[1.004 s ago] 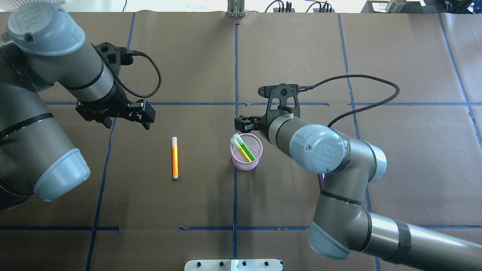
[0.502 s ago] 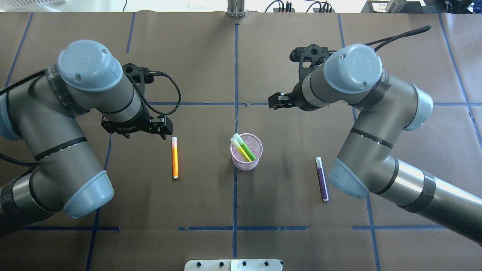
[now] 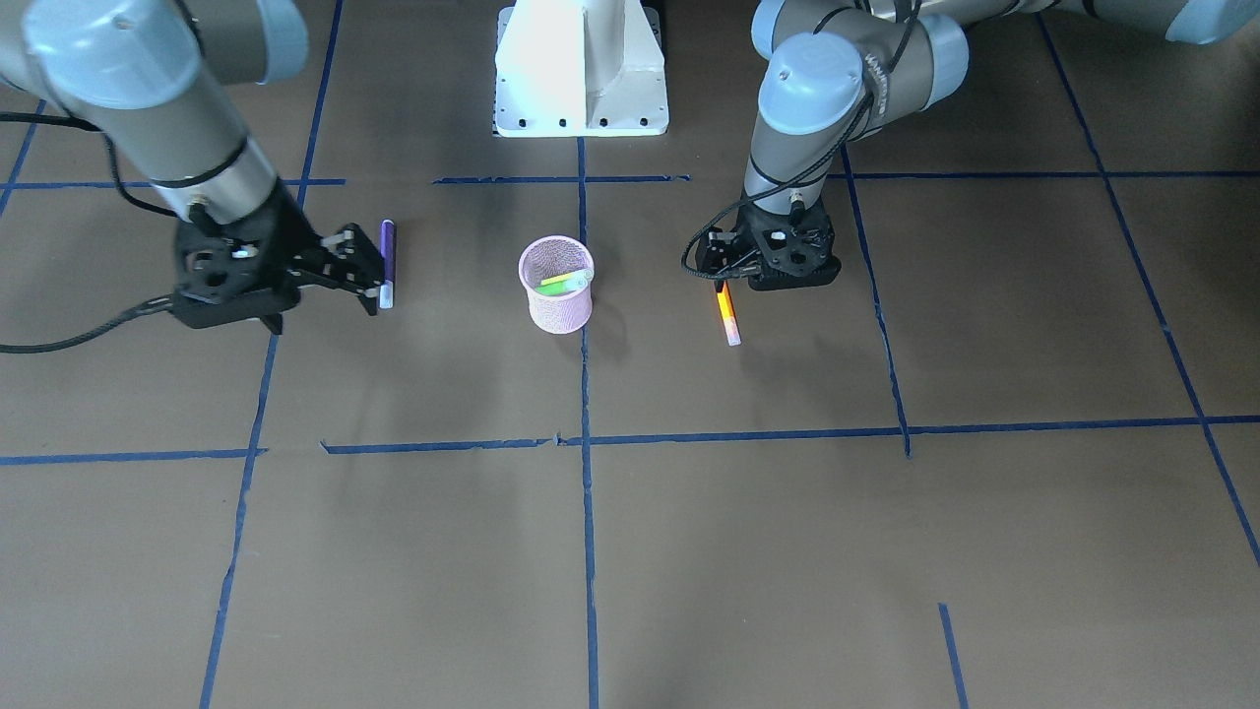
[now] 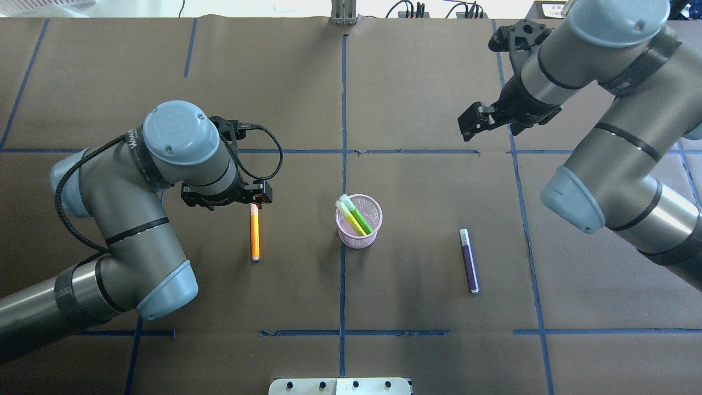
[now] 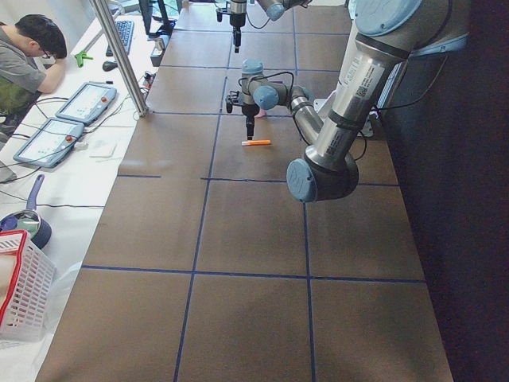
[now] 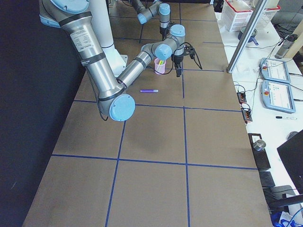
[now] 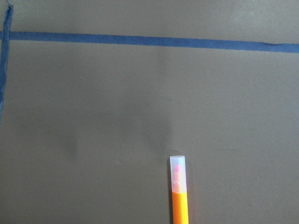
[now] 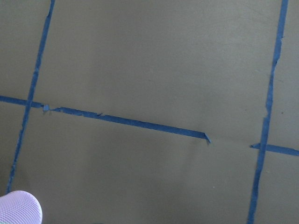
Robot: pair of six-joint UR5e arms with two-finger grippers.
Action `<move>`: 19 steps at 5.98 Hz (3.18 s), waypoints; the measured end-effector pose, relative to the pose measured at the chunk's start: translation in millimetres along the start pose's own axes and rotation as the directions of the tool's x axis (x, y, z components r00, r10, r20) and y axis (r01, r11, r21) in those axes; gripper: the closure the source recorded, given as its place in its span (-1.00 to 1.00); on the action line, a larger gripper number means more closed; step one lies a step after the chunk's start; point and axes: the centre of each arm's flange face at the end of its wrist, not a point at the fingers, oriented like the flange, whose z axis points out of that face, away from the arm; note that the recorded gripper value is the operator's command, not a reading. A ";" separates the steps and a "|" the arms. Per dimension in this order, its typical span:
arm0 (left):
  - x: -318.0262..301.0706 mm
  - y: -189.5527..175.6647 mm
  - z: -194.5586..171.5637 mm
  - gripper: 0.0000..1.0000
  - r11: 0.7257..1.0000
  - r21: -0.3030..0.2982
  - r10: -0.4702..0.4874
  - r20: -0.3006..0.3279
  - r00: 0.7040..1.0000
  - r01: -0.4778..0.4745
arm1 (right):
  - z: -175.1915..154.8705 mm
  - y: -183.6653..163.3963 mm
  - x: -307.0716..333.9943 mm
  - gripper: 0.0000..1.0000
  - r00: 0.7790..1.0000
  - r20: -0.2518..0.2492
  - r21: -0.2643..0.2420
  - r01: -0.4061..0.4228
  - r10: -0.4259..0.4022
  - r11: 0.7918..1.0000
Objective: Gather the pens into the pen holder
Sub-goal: 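Withdraw the right gripper while the left gripper descends and grasps the orange marker, then lift the orange marker with the left gripper and move it over the pen cup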
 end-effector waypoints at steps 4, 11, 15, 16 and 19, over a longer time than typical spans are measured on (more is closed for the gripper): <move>13.3 -8.1 51.6 -0.29 0.999 0.008 -0.044 -0.032 0.999 0.045 | -7.9 7.5 31.0 -0.99 0.999 -0.007 -0.009 0.034 -0.034 0.999; 16.5 -3.9 61.7 0.71 0.999 -0.001 -0.043 -0.027 0.999 0.043 | -6.6 8.8 33.9 -0.99 0.999 -0.011 -0.011 0.031 -0.031 0.999; 20.8 -2.5 49.8 1.00 0.999 0.002 -0.033 -0.045 0.998 0.033 | -7.3 8.3 32.9 -1.00 0.999 -0.010 -0.010 0.032 -0.032 0.999; 25.1 -4.5 30.7 1.00 0.999 0.023 -0.024 -0.074 0.997 0.026 | -9.2 9.1 31.9 -1.00 0.999 -0.008 -0.006 0.033 -0.034 0.999; 65.2 -8.9 -59.5 1.00 0.946 0.283 0.210 -0.167 0.963 -0.157 | -17.1 14.9 31.4 -1.00 1.000 -0.004 0.008 0.031 -0.031 0.999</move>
